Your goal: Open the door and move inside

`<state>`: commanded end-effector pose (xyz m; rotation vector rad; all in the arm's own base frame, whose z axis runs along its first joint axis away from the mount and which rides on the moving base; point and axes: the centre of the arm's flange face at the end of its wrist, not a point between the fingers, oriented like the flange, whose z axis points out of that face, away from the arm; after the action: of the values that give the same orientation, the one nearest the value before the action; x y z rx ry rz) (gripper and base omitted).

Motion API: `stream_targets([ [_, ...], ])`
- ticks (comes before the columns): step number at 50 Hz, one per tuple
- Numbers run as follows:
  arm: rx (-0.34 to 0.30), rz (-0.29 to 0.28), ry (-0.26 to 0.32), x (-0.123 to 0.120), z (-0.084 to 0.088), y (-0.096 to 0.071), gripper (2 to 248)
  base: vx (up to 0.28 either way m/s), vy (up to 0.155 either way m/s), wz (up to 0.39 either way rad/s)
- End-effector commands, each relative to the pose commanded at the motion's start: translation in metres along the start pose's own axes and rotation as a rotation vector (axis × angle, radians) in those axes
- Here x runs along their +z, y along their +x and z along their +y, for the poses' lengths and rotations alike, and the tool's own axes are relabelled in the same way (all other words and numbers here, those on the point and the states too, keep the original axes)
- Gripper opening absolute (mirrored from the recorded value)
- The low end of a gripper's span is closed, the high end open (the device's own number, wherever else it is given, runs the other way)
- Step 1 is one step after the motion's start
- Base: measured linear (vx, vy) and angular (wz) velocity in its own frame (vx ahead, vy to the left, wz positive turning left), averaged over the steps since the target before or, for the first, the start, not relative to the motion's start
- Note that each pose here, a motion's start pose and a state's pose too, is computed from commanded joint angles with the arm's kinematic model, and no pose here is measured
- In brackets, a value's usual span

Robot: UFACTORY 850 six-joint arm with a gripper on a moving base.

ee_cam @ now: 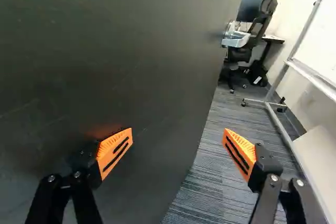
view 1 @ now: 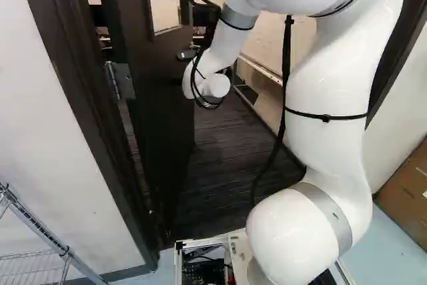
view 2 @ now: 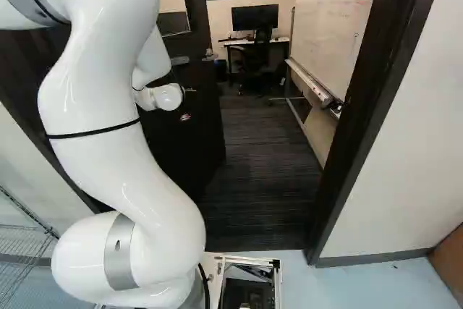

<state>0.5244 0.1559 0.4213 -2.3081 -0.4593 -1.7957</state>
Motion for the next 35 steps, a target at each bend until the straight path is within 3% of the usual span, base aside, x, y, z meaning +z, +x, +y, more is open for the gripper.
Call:
stream_targets([
  [35,-0.014,0.012,0.045,0.023,-0.024,0.005,247,0.000,0.000,0.000],
])
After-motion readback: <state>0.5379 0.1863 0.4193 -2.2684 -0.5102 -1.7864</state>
